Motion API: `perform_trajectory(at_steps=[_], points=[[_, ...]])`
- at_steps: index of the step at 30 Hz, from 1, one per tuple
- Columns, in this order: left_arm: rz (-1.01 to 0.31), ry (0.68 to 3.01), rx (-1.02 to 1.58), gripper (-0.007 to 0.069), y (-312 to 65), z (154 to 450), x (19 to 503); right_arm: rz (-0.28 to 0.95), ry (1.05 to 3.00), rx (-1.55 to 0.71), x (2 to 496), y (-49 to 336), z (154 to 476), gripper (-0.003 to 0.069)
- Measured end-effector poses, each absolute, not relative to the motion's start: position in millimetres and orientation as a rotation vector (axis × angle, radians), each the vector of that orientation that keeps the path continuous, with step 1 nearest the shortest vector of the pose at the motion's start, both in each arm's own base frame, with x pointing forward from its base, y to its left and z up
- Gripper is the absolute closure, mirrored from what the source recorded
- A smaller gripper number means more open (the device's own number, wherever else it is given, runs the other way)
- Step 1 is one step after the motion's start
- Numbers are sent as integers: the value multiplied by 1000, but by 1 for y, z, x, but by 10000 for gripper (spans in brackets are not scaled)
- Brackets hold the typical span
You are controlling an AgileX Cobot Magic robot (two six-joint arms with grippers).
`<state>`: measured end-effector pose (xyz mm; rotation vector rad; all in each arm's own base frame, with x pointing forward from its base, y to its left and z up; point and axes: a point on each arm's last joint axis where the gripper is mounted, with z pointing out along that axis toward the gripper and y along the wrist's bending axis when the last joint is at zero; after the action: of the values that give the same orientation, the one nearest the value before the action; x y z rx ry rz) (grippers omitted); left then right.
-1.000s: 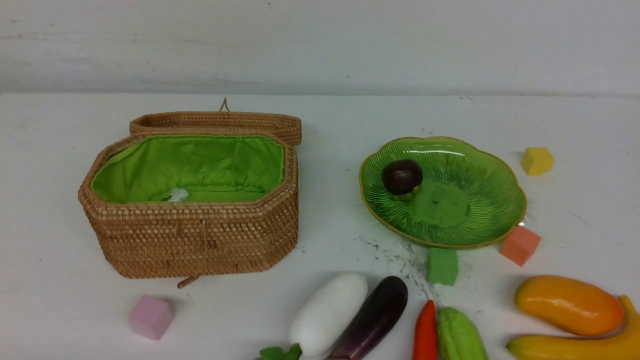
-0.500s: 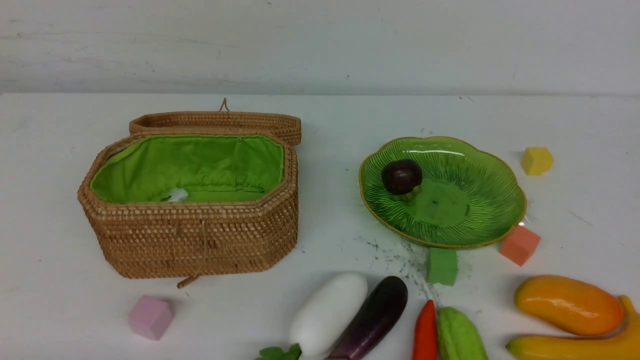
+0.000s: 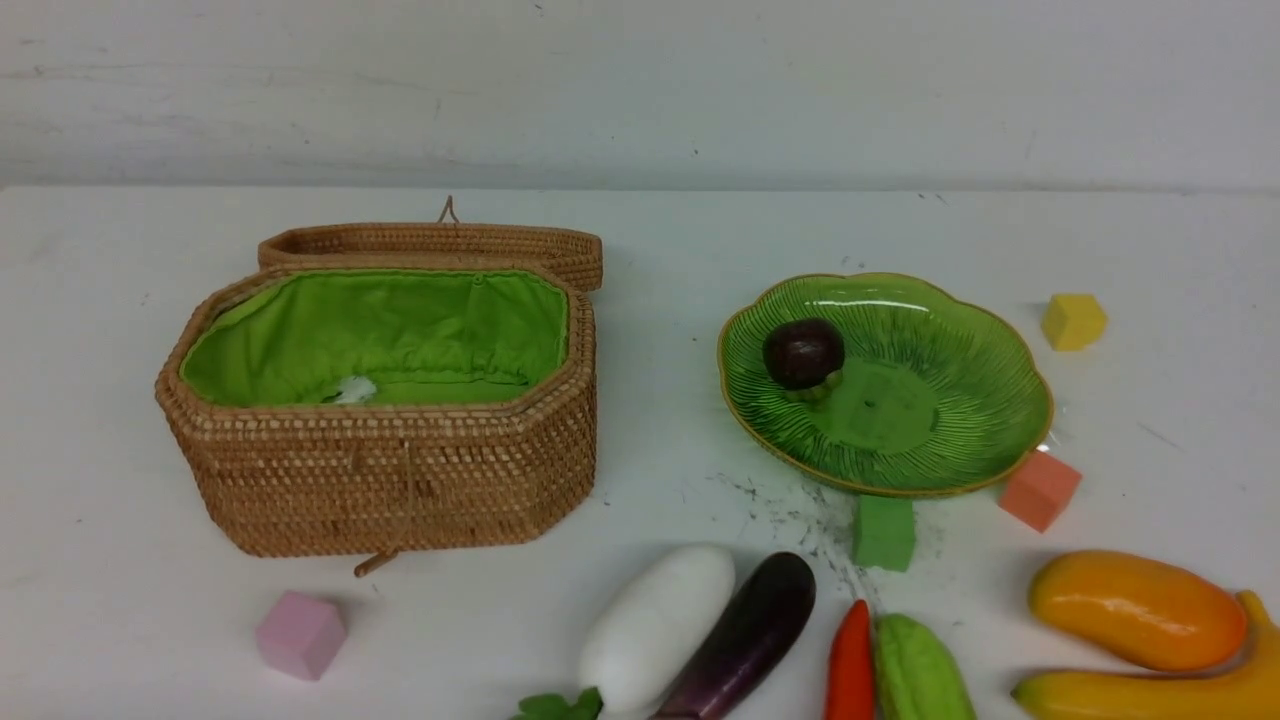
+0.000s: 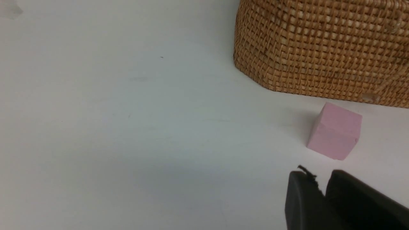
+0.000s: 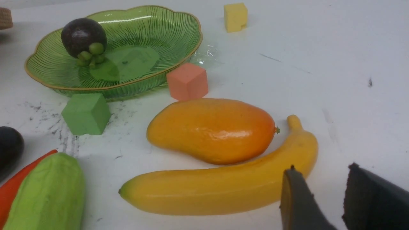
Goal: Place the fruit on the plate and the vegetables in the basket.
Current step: Use the right arm to grab a mango and put it into the right plate
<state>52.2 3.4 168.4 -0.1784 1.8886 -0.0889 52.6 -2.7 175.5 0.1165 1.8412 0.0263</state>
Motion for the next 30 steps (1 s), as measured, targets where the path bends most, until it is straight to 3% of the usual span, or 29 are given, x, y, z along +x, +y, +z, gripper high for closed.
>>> perform_trajectory(at_steps=[6, 10, 20, 24, 25, 28, 30], points=[[-89, 1889, -178, 512, 3, 168, 52, 102, 1770, 177, 54, -1, 180, 417], [-89, 1889, -178, 510, 3, 168, 52, 266, 1523, 306, 56, -2, 201, 417], [-89, 1889, -178, 498, 3, 168, 52, 344, 1201, 302, 49, -3, 242, 417], [-89, 1889, -178, 498, 3, 168, 52, 388, 1112, 293, 29, -1, 319, 417], [-89, 1889, -178, 498, 3, 168, 52, 389, 1115, 293, 28, -1, 322, 417], [-89, 1889, -178, 494, 3, 168, 52, 373, 1222, 297, 27, 0, 371, 417], [-89, 1889, -178, 494, 3, 168, 52, 290, 1397, 282, 40, 0, 404, 417]])
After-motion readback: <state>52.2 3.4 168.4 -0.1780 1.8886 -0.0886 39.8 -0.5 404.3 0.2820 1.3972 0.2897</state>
